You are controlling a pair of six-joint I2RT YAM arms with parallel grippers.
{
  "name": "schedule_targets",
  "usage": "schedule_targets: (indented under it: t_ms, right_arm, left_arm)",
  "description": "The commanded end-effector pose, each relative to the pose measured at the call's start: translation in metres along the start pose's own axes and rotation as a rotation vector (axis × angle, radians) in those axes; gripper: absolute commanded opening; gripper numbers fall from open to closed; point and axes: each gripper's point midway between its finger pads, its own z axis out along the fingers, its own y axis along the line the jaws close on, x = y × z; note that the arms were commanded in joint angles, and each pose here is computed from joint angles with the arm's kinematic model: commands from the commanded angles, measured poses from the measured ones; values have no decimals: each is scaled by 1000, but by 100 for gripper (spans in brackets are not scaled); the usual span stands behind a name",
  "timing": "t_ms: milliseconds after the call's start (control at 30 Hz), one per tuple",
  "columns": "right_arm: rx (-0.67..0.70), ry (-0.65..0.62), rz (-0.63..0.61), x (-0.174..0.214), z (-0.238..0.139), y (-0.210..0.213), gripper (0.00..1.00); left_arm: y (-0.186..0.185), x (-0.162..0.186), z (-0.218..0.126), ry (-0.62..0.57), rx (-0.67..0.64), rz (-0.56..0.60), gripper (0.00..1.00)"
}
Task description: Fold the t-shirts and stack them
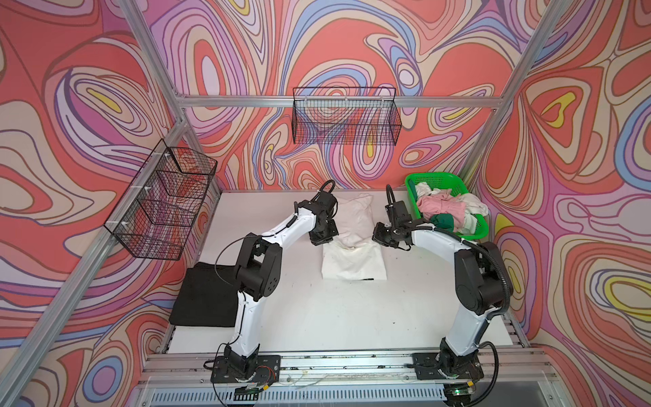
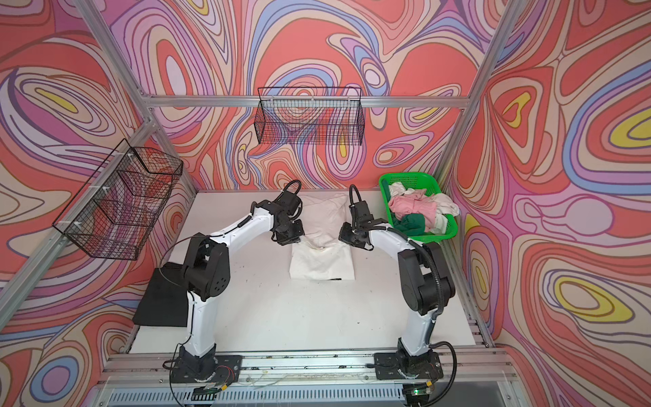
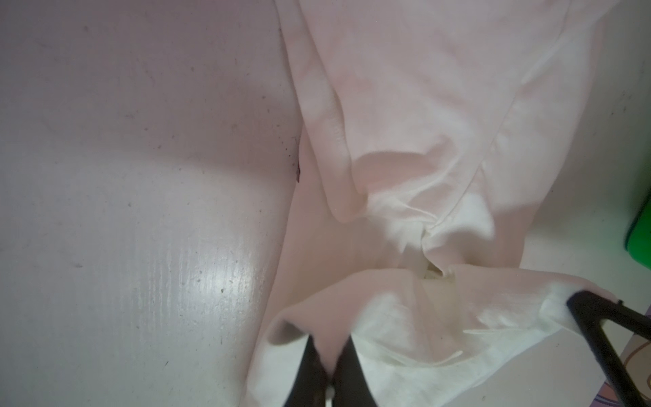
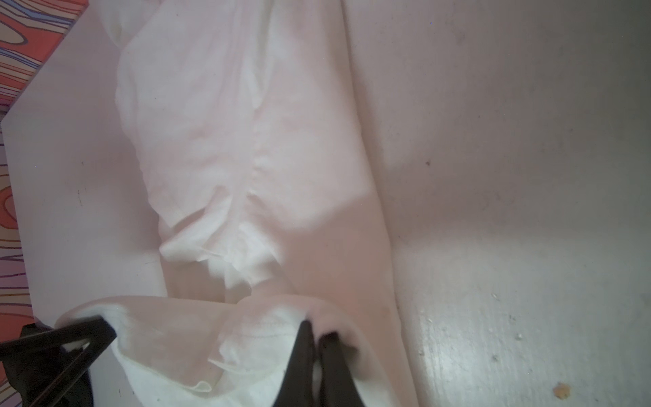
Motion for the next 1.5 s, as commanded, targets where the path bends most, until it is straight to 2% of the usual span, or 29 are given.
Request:
schedule_targets:
  t_ms: [0, 367, 533, 600, 700, 900, 1067, 1167, 1367, 1467]
  right_arm:
    - [-32, -41, -9, -19, -2, 9, 0]
    - [-26, -43, 3, -34, 15, 9, 0]
    - [-14, -33, 14, -36, 29, 2, 0]
    - [-4, -24, 20, -35, 35, -3, 0]
    - [-2, -9, 17, -35, 38, -5, 0]
    - [12, -31, 9, -46, 30, -3, 0]
    - [2, -77, -7, -59, 13, 6, 32]
    - [-35, -104, -27, -66, -1, 18, 46]
    - [-104, -135, -45, -57, -31, 29, 54]
    - [-132, -116, -41, -36, -34, 28, 55]
  left_arm:
    - [7, -5, 4, 19, -18, -10, 0]
    - [3, -24, 14, 21, -2, -26, 0]
    - [3, -27, 22, 33, -13, -25, 12]
    - [4, -29, 22, 34, -10, -30, 21]
    - [3, -34, 16, 17, -1, -38, 27]
    - [-11, -48, -13, -39, 36, -24, 63]
    - [-22, -49, -40, -64, 85, -14, 73]
    - [-26, -42, -55, -72, 129, -16, 79]
    - [-20, -5, -74, -57, 208, -13, 88]
    - [-15, 22, -75, -43, 232, -2, 92]
